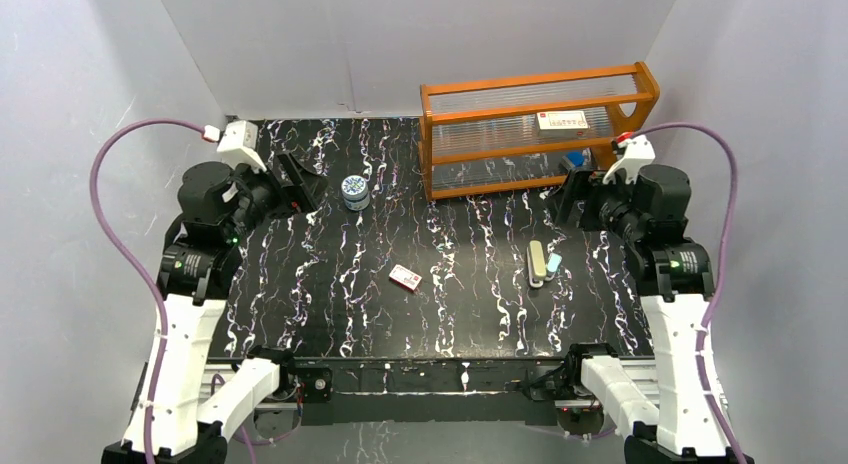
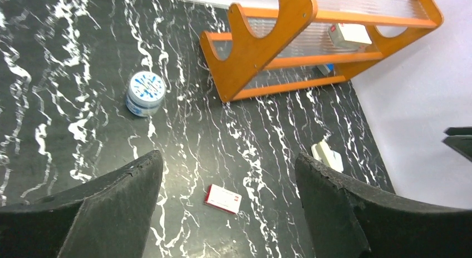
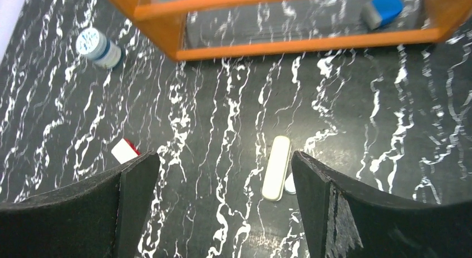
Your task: Load the staples into the stapler
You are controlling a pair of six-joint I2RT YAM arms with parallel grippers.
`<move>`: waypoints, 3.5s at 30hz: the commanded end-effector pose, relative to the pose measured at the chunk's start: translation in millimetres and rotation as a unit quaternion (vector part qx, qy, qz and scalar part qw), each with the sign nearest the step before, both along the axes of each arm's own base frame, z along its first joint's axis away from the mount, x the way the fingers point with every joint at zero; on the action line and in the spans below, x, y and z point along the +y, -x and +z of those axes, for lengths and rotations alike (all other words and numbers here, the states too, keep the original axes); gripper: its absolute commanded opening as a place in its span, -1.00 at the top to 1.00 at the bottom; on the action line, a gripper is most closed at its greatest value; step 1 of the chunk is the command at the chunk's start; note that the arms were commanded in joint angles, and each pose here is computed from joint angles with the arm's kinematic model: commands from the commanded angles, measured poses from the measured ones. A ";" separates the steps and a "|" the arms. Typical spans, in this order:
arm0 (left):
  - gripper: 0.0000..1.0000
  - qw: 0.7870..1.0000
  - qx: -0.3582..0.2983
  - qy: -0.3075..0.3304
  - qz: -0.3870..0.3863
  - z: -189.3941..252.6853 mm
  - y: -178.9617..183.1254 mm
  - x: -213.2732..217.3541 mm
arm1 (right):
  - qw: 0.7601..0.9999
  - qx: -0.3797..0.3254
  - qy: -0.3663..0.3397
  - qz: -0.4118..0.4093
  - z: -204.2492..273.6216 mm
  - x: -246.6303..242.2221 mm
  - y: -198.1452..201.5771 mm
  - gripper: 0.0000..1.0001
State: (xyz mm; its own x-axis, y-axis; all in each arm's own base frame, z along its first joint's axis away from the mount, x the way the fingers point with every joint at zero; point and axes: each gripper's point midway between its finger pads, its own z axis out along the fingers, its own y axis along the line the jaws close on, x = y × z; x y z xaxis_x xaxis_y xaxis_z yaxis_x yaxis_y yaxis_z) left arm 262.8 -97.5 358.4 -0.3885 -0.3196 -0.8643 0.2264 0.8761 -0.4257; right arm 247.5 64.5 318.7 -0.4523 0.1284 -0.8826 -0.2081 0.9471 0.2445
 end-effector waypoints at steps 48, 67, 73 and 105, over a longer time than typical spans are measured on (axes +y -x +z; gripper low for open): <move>-0.64 0.932 0.329 0.149 0.007 -240.4 34.0 -36.9 | 0.882 0.131 0.235 0.387 -255.3 316.0 24.3 -0.64; -0.47 0.926 0.336 0.149 0.081 -255.8 37.5 -18.8 | 0.855 0.147 0.286 0.408 -288.8 315.5 19.3 -0.23; -0.36 0.915 0.358 0.167 0.081 -264.3 44.7 -23.2 | 0.834 0.127 0.285 0.455 -284.5 318.5 27.4 0.05; 0.25 0.836 0.411 0.337 -0.139 -273.7 76.1 -106.4 | 0.779 0.041 0.142 0.609 -234.4 338.5 85.5 0.13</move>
State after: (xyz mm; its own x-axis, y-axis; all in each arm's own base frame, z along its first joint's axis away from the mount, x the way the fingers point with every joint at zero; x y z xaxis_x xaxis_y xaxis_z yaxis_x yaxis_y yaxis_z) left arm 183.1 -198.1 71.5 -0.8819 -0.4586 0.1098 -0.2945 0.3540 -0.8877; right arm 159.4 389.1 62.6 -0.1583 -0.6979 -0.6985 -0.9872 0.0963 0.1275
